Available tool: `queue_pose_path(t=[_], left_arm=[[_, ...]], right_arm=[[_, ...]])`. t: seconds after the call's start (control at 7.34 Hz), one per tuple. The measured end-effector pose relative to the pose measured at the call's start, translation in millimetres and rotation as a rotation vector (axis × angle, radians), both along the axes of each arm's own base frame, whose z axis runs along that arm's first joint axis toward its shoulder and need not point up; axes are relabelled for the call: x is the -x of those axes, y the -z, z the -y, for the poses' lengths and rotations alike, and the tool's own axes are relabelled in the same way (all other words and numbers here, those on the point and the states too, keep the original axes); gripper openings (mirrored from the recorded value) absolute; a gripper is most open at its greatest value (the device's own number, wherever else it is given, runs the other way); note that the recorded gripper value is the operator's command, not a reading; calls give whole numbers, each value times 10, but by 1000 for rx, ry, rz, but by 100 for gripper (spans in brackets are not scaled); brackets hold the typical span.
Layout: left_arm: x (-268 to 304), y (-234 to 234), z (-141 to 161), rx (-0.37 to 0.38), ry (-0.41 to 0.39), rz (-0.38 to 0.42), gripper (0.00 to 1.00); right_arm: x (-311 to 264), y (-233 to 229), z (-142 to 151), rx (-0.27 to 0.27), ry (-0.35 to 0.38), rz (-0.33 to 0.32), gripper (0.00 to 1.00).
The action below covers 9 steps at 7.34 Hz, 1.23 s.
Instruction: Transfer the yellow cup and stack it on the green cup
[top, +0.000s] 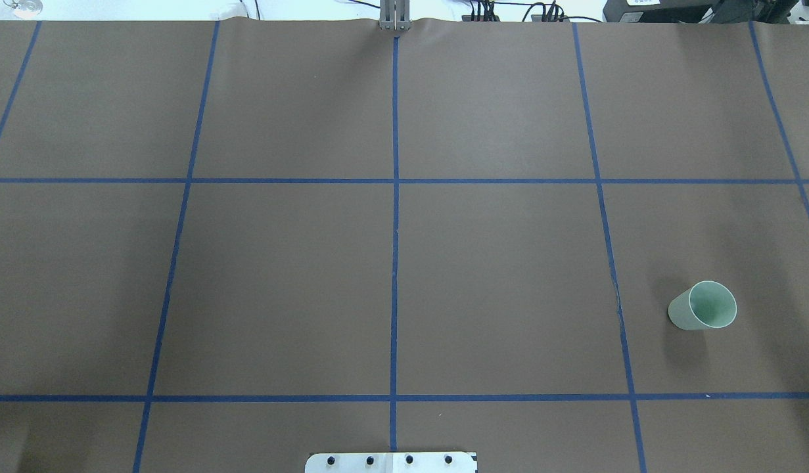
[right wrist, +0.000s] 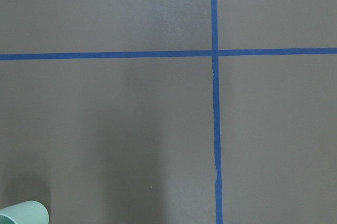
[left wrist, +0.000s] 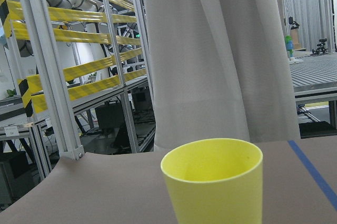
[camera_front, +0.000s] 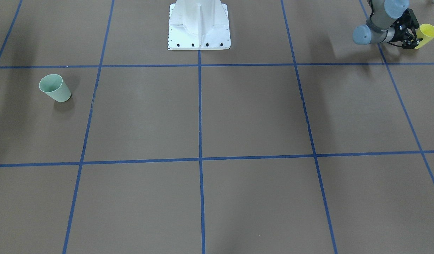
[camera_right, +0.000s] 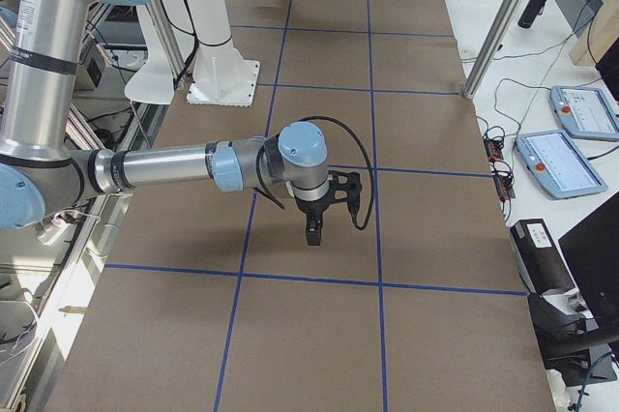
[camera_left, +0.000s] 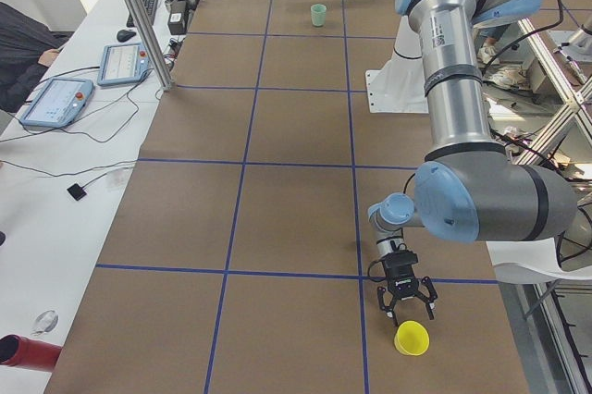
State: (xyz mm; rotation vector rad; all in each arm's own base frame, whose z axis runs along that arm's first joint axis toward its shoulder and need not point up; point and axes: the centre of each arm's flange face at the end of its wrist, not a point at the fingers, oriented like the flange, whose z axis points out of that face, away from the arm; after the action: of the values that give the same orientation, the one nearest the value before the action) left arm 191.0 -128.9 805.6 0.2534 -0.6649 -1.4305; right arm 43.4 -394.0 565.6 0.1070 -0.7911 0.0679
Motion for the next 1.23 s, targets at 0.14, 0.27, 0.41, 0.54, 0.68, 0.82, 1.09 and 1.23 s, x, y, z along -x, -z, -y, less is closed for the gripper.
queue_pose_path(t=[0.14,0.27,0.41,0.54,0.68,0.82,1.09,1.23], left_arm=[[57,-28,-1,2,-10,-6,100],[94,-69,4,-3,-18,-13,100],[117,-125,9,-9,-25,-17,100],[121,-179,11,-12,-28,-23,100],[122,-232,12,-14,-30,-26,100],[142,-308,9,-14,-33,-27,100],[255,-479,1,-15,-37,-21,93],[298,-540,-1,-16,-40,-17,45]], right_arm=[[0,2,-1,0,0,0,100],[0,6,0,-1,0,0,100],[0,10,2,-2,0,0,100],[0,12,4,-3,0,0,100],[0,12,4,-3,0,0,100],[0,12,5,-3,0,0,100],[0,12,5,-3,0,0,100],[0,20,9,-5,0,0,100]])
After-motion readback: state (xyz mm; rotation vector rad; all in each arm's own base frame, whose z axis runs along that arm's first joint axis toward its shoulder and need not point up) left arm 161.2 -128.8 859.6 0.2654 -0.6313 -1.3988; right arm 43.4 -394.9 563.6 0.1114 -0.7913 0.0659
